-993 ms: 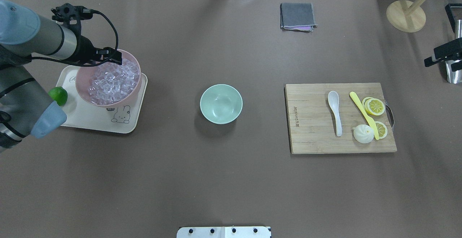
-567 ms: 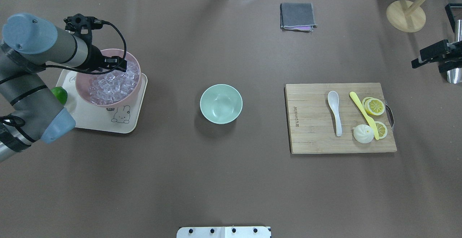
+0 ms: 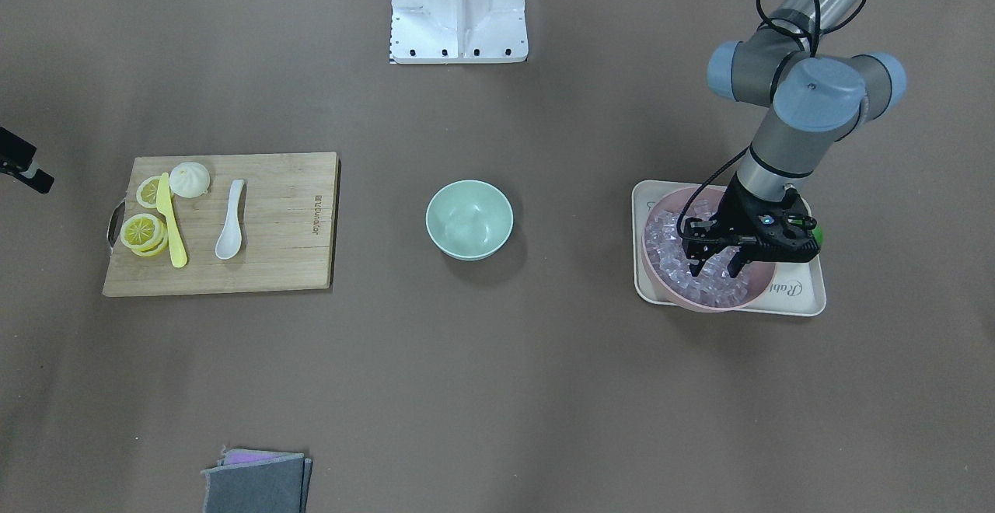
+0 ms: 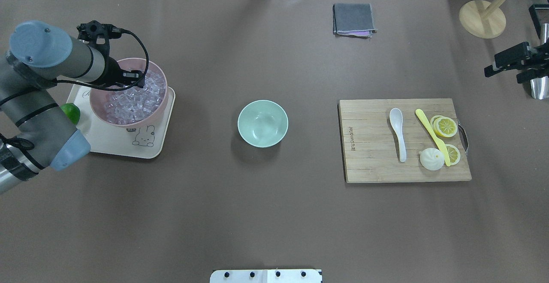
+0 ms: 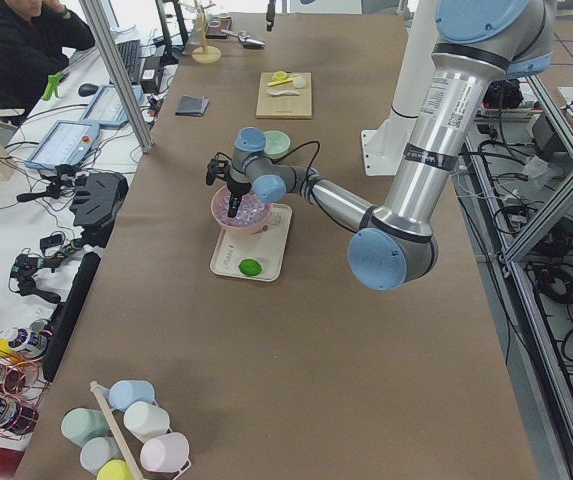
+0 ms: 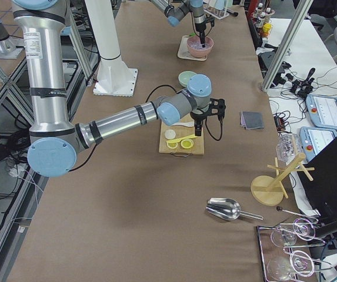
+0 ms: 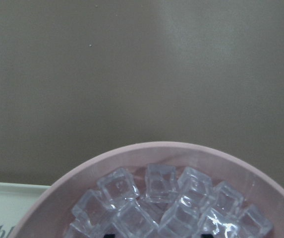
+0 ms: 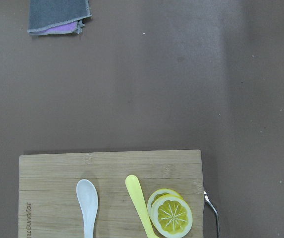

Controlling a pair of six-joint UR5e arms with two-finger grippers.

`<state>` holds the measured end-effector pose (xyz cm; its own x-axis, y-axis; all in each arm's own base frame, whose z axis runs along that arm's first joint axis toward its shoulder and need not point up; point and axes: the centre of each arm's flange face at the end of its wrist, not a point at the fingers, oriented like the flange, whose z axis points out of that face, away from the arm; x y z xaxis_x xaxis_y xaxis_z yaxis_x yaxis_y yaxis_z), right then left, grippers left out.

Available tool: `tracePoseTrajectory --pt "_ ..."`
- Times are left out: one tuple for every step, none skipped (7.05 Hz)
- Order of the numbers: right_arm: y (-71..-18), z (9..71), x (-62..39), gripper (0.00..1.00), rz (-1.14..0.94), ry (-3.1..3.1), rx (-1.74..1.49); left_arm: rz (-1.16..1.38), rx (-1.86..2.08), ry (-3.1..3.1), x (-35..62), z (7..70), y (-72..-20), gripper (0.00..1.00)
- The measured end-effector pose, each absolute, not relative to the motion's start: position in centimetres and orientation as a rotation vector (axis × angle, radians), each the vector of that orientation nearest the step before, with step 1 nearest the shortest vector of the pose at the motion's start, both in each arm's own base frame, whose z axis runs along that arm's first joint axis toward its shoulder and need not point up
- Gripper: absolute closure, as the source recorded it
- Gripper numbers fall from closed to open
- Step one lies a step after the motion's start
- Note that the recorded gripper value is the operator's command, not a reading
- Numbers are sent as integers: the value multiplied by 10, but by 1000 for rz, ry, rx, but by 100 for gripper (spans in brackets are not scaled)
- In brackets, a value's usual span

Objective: Put spoon and ice into bowl

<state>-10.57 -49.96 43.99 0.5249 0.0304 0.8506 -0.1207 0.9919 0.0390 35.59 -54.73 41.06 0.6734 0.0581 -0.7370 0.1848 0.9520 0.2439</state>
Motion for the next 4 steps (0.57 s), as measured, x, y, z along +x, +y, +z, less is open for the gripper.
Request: tracePoseTrajectory --pt "-499 437 -106 0 90 -1017 101 -71 312 833 356 411 -546 47" --pt "-498 434 -105 0 87 -1020 106 -70 311 834 356 412 -545 47" --pt "-496 432 -104 0 86 -1021 110 -69 309 833 356 413 -544 48" --pt "-494 431 -103 0 86 -1022 111 -69 307 831 355 416 -542 55"
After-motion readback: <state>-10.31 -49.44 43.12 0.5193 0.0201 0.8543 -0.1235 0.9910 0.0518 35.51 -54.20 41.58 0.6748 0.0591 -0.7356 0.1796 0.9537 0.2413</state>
